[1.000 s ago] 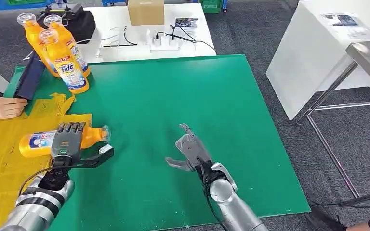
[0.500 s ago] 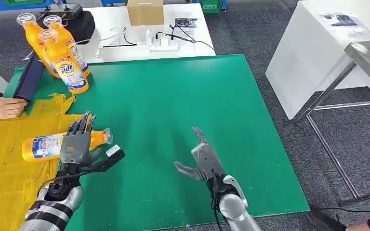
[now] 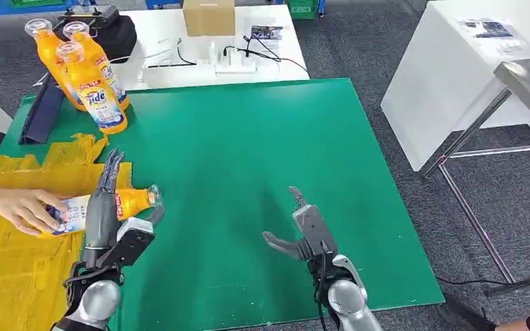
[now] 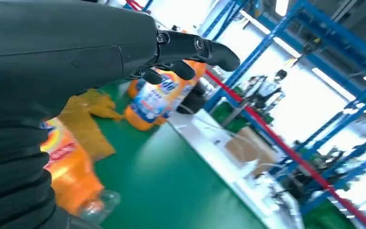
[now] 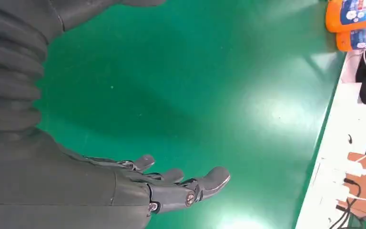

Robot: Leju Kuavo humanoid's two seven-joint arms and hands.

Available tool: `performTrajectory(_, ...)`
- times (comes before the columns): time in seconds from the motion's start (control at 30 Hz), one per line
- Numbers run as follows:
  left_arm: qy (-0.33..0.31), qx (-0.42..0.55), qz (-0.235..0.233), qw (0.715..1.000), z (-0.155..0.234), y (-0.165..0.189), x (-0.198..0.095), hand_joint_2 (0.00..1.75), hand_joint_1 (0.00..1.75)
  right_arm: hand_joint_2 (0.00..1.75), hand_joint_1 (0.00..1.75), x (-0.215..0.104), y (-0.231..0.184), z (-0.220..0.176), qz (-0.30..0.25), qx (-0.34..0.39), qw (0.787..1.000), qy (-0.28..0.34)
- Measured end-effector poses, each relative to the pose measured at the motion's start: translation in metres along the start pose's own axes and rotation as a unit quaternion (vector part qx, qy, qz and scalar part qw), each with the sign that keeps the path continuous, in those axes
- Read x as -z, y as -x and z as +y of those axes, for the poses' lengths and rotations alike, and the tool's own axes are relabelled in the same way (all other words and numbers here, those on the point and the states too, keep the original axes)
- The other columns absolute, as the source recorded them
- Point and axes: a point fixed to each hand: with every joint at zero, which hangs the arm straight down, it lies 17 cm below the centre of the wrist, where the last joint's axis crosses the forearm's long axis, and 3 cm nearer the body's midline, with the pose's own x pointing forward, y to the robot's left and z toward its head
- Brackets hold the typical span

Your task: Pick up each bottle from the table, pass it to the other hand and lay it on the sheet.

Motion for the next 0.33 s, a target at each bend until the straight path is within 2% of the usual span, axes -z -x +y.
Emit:
performTrajectory(0.07, -0.004, -0.023, -0.006, 1.0, 0.003, -0.008, 0.001, 1.75, 0.0, 1.75, 0.0, 0.0, 0.001, -0.001, 0.001, -0.001, 1.0, 0.0)
performTrajectory(0.17, 0.019, -0.113, 0.0, 0.993, -0.005, -0.02, -0.002, 1.75, 0.0, 1.75, 0.0, 0.0, 0.002, -0.005, 0.002, -0.002, 1.0, 0.003)
performTrajectory(0.27, 0.067, -0.236, 0.023, 0.969, -0.025, -0.031, -0.012, 1.75, 0.0, 1.75, 0.0, -0.001, 0.004, -0.009, 0.001, -0.004, 1.0, 0.008)
performTrajectory(0.33, 0.079, -0.274, 0.032, 0.958, -0.033, -0.035, -0.018, 1.75, 0.0, 1.75, 0.0, -0.002, 0.004, -0.009, 0.0, -0.005, 1.0, 0.009)
